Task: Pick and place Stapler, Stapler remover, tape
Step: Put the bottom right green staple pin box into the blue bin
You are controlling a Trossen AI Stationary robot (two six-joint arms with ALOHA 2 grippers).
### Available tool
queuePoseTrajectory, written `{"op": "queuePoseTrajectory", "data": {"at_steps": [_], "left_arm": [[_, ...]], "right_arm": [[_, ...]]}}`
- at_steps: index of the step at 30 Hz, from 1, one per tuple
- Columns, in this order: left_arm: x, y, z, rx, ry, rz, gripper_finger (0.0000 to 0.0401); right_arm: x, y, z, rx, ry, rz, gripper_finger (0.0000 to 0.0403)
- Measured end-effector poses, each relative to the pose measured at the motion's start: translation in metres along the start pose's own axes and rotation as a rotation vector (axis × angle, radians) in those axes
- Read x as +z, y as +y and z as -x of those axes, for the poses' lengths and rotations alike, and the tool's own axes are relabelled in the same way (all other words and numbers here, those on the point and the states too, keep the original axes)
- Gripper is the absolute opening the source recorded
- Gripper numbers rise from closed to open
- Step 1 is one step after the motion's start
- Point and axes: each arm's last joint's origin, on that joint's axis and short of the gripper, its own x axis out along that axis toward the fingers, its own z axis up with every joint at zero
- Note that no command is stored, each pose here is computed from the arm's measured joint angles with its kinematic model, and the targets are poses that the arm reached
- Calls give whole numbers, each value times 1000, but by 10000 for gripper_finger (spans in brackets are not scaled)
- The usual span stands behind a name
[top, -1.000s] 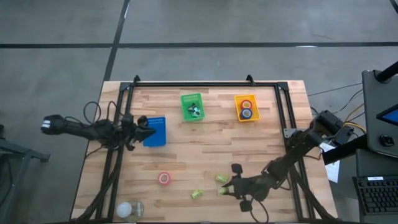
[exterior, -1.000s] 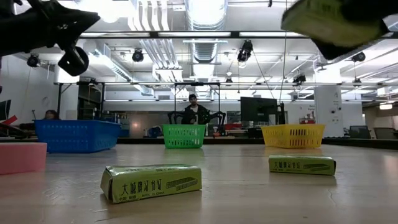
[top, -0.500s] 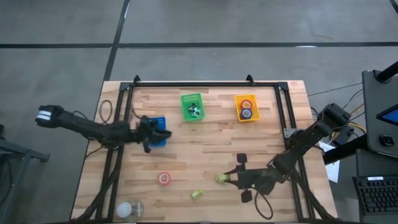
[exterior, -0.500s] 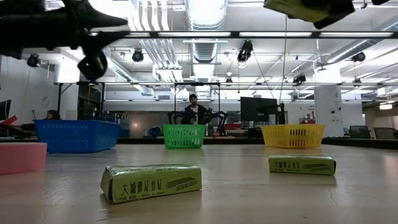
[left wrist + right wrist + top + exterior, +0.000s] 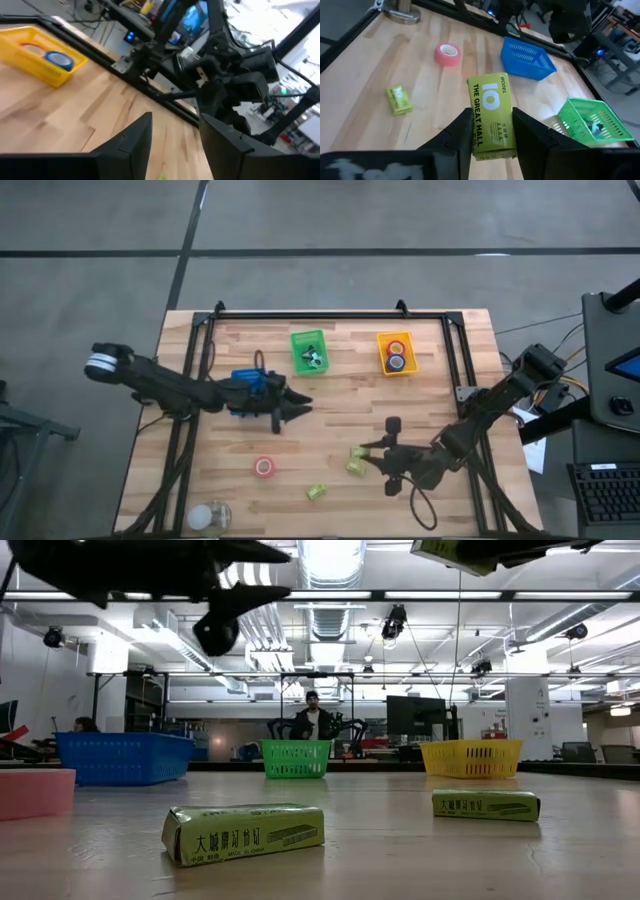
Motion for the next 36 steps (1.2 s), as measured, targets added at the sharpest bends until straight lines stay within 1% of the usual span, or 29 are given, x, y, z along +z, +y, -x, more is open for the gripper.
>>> {"op": "queuePoseTrajectory", "data": {"at_steps": [3,6,12,19,28,36], "left_arm": [[2,-5,-15,-28,13,-22,166],[1,-7,-28,-33,31,-25,165],[1,-12,-45,-54,41,-32,165],[0,-12,-49,-63,53,-32,165],[2,-14,-48,-76,34,-29,165],[2,-14,-48,-73,32,-33,165]], "right_arm": [[1,-1,1,-10,-5,1,114],[1,-3,2,-21,0,3,111],[-2,-4,3,-35,21,24,114],[-1,-6,4,-51,24,32,111],[-2,-8,4,-86,28,42,113],[-2,-13,1,-164,29,76,116]]}}
